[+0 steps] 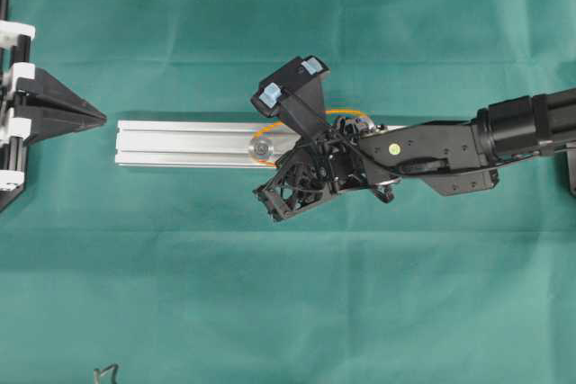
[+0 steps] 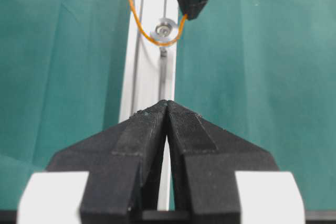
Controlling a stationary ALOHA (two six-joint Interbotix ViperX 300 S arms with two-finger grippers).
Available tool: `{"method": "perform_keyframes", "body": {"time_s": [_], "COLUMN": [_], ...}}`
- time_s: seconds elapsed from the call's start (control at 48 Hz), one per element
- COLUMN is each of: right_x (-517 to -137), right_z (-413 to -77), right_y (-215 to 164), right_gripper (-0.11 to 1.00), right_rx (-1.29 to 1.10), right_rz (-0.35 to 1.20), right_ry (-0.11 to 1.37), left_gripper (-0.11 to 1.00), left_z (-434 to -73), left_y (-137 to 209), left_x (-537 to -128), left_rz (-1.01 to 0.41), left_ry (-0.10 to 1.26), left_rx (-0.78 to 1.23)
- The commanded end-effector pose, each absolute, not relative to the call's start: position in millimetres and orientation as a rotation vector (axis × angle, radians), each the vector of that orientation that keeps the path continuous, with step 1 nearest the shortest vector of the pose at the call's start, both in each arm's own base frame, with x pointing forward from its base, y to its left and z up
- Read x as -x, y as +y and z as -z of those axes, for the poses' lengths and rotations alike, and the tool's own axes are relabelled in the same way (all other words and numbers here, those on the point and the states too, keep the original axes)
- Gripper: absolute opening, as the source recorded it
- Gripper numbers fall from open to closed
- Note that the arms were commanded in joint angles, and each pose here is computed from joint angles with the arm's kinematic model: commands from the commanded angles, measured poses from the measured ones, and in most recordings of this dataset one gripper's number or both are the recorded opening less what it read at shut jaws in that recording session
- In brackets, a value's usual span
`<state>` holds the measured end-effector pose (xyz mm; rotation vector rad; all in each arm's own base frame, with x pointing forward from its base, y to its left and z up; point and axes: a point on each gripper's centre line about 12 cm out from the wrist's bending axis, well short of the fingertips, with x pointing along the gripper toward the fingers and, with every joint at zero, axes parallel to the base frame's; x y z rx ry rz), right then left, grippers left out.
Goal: Hook the rubber onto the shaft.
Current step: 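Stretch the band down over the left metal knob with the right gripper, then open the right gripper to release the band around the left knob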
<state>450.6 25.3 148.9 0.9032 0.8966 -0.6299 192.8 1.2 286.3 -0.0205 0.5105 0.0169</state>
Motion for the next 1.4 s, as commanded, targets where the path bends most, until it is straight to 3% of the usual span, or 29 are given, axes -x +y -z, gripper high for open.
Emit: {"method": "perform_keyframes", "body": {"time_s": [0.0,0.521,0.584,0.751,0.855,1.376], "right_x": [-451.4,-451.8,-452.2,-452.5,-452.7,-451.9], "right_z": [-172.7,-173.0,-173.6,-174.1,-174.5,-180.7], "right_y": [23.8,23.4,23.4,23.4,22.8,22.6], "right_gripper": [0.07,0.10,0.20,0.72,0.95,0.93], "right_rx": [-0.918,-0.908,-0.909,-0.908,-0.900,-0.902], "right_rz": [0.602,0.598,0.597,0.596,0.597,0.591], "right_ry": [0.848,0.844,0.843,0.841,0.840,0.829], "left_gripper": [0.00,0.00,0.00,0.00,0.00,0.00], "left_z": [-298.0,-298.0,-298.6,-298.6,-298.6,-298.6], "left_y": [0.6,0.9,0.6,0.9,0.6,0.9], "left_x": [-195.8,-195.8,-195.9,-195.9,-195.9,-195.9], "left_rz": [-0.014,-0.015,-0.014,-0.015,-0.014,-0.015], "left_ry": [0.481,0.481,0.480,0.480,0.480,0.480], "left_rx": [0.018,0.017,0.019,0.017,0.019,0.017]}}
